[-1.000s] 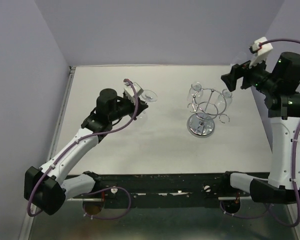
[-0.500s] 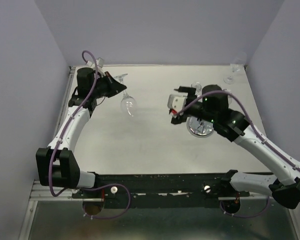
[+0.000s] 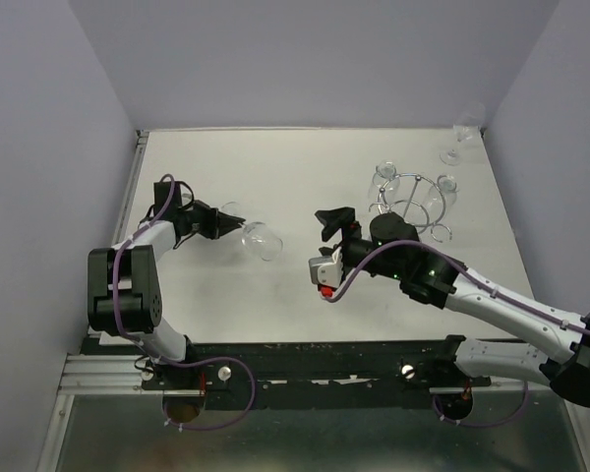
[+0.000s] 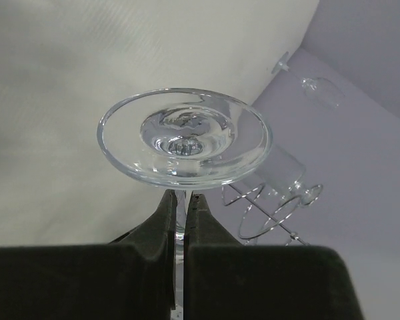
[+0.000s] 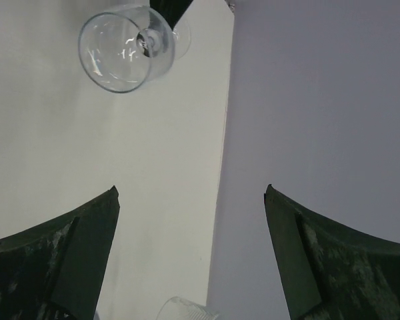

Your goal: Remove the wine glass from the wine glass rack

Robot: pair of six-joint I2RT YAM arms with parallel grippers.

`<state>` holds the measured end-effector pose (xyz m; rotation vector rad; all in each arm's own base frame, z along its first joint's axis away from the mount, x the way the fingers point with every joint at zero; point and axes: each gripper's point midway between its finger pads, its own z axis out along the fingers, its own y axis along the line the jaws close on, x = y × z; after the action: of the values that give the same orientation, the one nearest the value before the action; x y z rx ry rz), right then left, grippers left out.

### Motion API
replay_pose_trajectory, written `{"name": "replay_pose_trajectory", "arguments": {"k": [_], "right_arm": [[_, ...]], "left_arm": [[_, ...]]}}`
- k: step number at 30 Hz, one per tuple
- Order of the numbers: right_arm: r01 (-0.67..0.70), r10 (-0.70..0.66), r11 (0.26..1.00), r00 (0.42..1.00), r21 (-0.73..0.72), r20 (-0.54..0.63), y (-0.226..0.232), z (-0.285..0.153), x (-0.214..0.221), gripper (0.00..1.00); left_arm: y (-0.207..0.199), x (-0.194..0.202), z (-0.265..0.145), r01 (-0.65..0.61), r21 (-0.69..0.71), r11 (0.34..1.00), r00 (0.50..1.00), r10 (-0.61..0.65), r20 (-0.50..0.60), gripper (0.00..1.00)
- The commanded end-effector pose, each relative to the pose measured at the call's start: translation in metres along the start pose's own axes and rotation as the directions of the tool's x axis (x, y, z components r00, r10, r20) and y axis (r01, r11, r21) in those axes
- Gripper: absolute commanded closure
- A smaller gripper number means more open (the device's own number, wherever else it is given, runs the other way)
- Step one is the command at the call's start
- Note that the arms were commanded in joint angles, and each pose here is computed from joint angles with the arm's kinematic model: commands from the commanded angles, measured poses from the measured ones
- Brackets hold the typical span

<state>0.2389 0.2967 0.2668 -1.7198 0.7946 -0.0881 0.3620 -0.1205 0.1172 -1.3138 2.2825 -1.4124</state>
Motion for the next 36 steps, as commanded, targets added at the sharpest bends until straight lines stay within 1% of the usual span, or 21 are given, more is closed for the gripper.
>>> {"name": "replay_pose_trajectory", "arguments": {"k": [1, 6, 9, 13, 18, 26, 31, 36], "right_arm": [[0.105, -0.104, 0.995, 0.991, -0.001, 0.088, 0.005, 0.017, -0.014, 0.03], [0.123, -0.114, 0.991, 0.98, -0.047, 0.166, 0.022, 0.035, -0.022, 0.03], [0.157, -0.151, 0.987, 0.974, -0.021, 0.169, 0.023, 0.049, -0.021, 0.0], [0.185, -0.19, 0.982, 0.969, 0.044, 0.161, 0.015, 0.068, -0.023, 0.0], [0.245, -0.247, 0.969, 0.948, 0.035, 0.201, 0.03, 0.089, -0.031, 0.0], [0.204, -0.204, 0.979, 0.956, 0.026, 0.212, 0.031, 0.112, -0.037, 0.0], [0.198, -0.199, 0.98, 0.95, 0.027, 0.241, 0.031, 0.118, -0.047, 0.0], [0.197, -0.196, 0.98, 0.953, 0.022, 0.232, 0.031, 0.123, -0.045, 0.01]], "left_arm": [[-0.039, 0.016, -0.012, 0.12, 0.06, 0.991, 0.988, -0.113, -0.102, 1.0], [-0.04, 0.015, -0.014, 0.141, 0.043, 0.989, 0.986, -0.137, -0.09, 1.0], [-0.035, 0.02, -0.014, 0.149, 0.021, 0.989, 0.985, -0.146, -0.091, 1.0], [-0.033, 0.026, -0.016, 0.145, 0.015, 0.989, 0.986, -0.144, -0.089, 1.0], [-0.031, 0.029, -0.018, 0.145, 0.013, 0.989, 0.986, -0.143, -0.081, 1.0], [-0.025, 0.031, -0.02, 0.144, -0.005, 0.99, 0.987, -0.144, -0.07, 1.0], [-0.023, 0.031, -0.021, 0.146, -0.006, 0.989, 0.987, -0.146, -0.066, 1.0], [-0.022, 0.034, -0.021, 0.136, -0.006, 0.991, 0.988, -0.136, -0.071, 1.0]]}}
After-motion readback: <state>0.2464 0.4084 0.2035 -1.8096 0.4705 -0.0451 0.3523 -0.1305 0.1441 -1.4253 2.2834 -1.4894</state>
